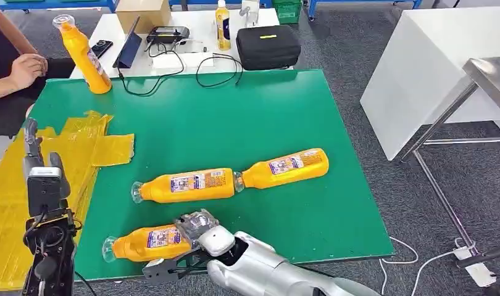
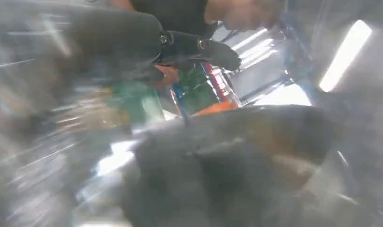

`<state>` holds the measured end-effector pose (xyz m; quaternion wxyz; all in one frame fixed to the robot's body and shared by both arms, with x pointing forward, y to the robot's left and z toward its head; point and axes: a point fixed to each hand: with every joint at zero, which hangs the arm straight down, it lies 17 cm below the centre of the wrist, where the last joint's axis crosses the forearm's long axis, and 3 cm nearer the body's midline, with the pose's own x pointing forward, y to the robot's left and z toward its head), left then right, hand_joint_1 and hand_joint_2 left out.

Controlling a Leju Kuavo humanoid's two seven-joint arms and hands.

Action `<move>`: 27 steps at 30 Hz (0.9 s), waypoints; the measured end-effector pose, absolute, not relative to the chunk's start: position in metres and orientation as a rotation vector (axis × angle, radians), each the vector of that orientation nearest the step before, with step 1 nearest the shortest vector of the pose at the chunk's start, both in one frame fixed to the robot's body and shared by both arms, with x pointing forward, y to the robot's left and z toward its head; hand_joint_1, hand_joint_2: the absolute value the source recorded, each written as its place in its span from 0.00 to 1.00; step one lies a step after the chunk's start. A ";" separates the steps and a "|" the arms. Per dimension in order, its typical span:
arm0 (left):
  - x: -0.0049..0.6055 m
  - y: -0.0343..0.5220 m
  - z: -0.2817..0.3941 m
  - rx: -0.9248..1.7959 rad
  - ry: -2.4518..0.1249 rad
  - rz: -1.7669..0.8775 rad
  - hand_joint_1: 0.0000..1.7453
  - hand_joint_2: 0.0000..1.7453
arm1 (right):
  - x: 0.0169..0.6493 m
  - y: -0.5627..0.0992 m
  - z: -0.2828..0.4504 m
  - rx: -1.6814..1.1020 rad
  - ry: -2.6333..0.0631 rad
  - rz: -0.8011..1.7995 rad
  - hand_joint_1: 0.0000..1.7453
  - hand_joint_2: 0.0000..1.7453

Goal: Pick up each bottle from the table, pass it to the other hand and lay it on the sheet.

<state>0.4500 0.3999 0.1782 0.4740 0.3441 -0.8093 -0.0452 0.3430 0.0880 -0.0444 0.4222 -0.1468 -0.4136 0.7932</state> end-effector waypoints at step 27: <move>0.462 0.385 0.163 0.456 -1.961 0.111 0.00 1.00 | 0.389 0.078 0.002 -0.160 -1.436 1.320 1.00 1.00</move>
